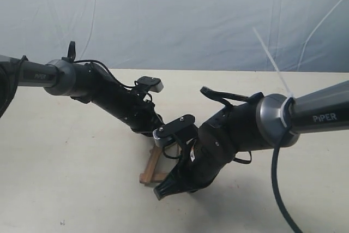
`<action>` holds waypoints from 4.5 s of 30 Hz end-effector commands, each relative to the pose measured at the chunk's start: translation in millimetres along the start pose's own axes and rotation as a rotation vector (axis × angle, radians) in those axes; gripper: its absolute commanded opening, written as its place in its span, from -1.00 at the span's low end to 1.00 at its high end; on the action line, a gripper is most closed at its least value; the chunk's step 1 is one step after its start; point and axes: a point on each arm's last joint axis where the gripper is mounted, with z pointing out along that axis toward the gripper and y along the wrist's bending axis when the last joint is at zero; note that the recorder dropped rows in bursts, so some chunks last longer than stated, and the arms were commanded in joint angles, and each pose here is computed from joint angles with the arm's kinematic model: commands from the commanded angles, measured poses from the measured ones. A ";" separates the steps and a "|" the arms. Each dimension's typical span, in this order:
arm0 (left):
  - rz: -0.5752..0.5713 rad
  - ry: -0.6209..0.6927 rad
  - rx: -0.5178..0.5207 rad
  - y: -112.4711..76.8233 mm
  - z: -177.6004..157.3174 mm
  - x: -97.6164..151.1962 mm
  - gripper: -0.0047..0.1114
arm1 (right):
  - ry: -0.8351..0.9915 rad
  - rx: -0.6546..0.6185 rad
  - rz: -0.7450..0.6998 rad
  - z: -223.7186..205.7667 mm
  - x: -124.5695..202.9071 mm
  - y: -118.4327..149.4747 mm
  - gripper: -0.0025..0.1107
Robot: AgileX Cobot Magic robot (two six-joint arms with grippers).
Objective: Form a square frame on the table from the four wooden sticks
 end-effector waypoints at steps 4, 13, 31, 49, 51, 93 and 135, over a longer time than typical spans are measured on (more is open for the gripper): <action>0.032 0.077 0.015 -0.6 7.6 12.0 -0.92 | 0.020 0.024 -0.022 20.8 -0.9 -9.2 -0.96; 0.045 0.076 -0.018 3.0 6.2 11.7 -0.92 | -0.031 0.044 0.020 17.4 -13.6 -31.1 -0.96; -0.341 -0.327 -0.289 39.3 -133.9 1.3 -0.92 | -0.110 0.146 0.266 -75.0 -12.4 -125.8 -0.97; -0.348 -0.658 -0.731 -108.5 -224.5 98.8 -0.92 | -0.973 0.315 0.581 -171.1 154.3 -129.7 -0.97; -0.298 -0.732 -0.680 -144.4 -237.6 125.1 -0.92 | -1.059 0.332 0.562 -173.8 191.8 -112.5 -0.97; -0.321 -1.302 -0.625 -187.9 -256.0 280.2 -0.92 | -0.869 0.618 0.245 -185.2 280.9 -72.4 -0.97; -0.312 -0.961 -0.943 -181.3 -239.2 304.7 -0.92 | -0.954 0.553 0.376 -187.9 279.1 -72.5 -0.97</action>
